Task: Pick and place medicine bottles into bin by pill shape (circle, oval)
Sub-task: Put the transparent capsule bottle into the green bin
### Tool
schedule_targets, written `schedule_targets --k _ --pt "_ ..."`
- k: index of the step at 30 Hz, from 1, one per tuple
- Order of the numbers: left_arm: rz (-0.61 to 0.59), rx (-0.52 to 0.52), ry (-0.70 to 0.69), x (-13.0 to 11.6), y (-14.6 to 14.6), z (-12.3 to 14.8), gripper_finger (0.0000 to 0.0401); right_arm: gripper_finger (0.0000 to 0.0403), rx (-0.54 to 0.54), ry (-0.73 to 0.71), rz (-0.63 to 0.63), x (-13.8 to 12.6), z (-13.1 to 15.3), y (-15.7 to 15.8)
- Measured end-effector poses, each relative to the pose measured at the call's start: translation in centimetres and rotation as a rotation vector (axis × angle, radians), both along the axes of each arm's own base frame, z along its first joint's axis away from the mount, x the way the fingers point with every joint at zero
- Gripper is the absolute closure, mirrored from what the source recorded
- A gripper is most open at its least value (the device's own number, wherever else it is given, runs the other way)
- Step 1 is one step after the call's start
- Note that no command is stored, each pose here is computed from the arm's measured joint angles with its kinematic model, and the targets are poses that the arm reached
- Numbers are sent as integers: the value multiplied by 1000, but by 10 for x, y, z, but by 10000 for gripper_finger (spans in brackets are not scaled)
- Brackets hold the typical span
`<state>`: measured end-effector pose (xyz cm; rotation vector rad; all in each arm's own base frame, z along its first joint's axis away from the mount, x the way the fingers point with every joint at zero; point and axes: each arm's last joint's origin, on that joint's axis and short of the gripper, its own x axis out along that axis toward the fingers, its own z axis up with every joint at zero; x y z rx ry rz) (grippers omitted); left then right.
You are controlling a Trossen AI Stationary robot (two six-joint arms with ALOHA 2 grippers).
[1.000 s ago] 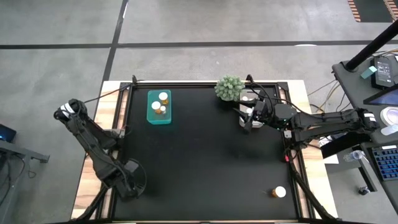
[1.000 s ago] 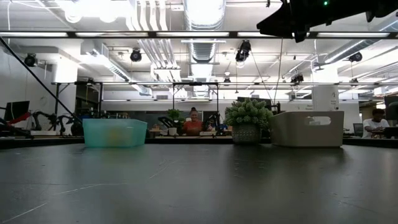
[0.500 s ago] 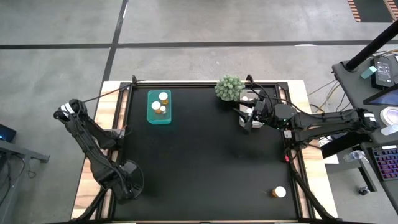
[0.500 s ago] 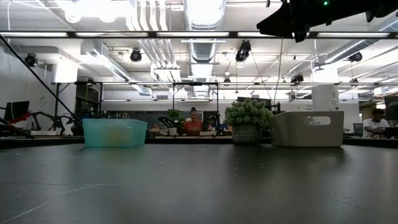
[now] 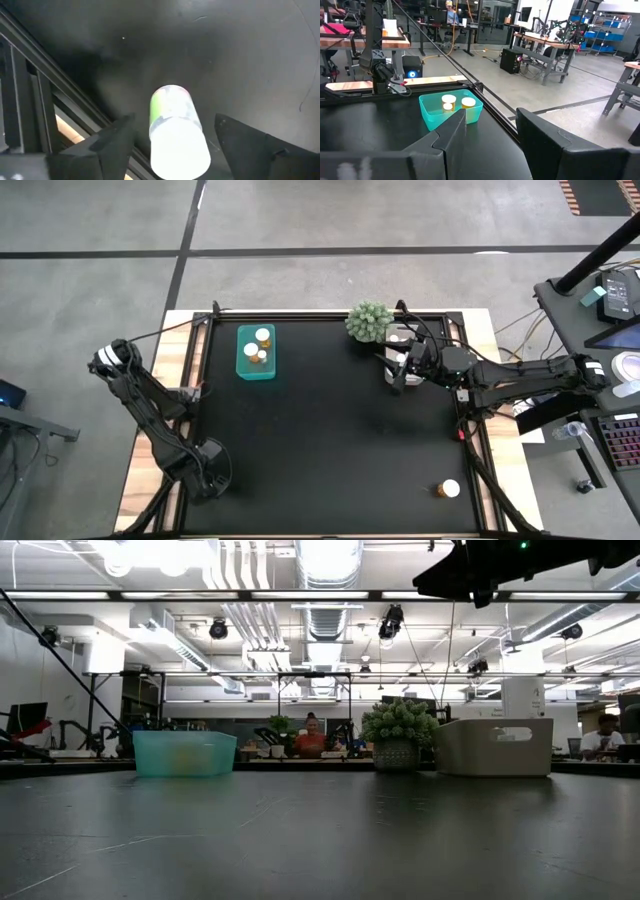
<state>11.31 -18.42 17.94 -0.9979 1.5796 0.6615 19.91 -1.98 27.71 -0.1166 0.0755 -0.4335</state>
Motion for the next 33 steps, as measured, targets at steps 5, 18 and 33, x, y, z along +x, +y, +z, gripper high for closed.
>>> schedule_targets --k 5,18,33 --pt "0 1 5 -1 1 -1 196 239 0 0 0 0 0 0" --pt "-7 -49 -81 31 11 16 283 239 4 -2 0 0 0 0" --pt "-113 26 -402 102 36 60 287 239 2 3 -1 0 0 0"
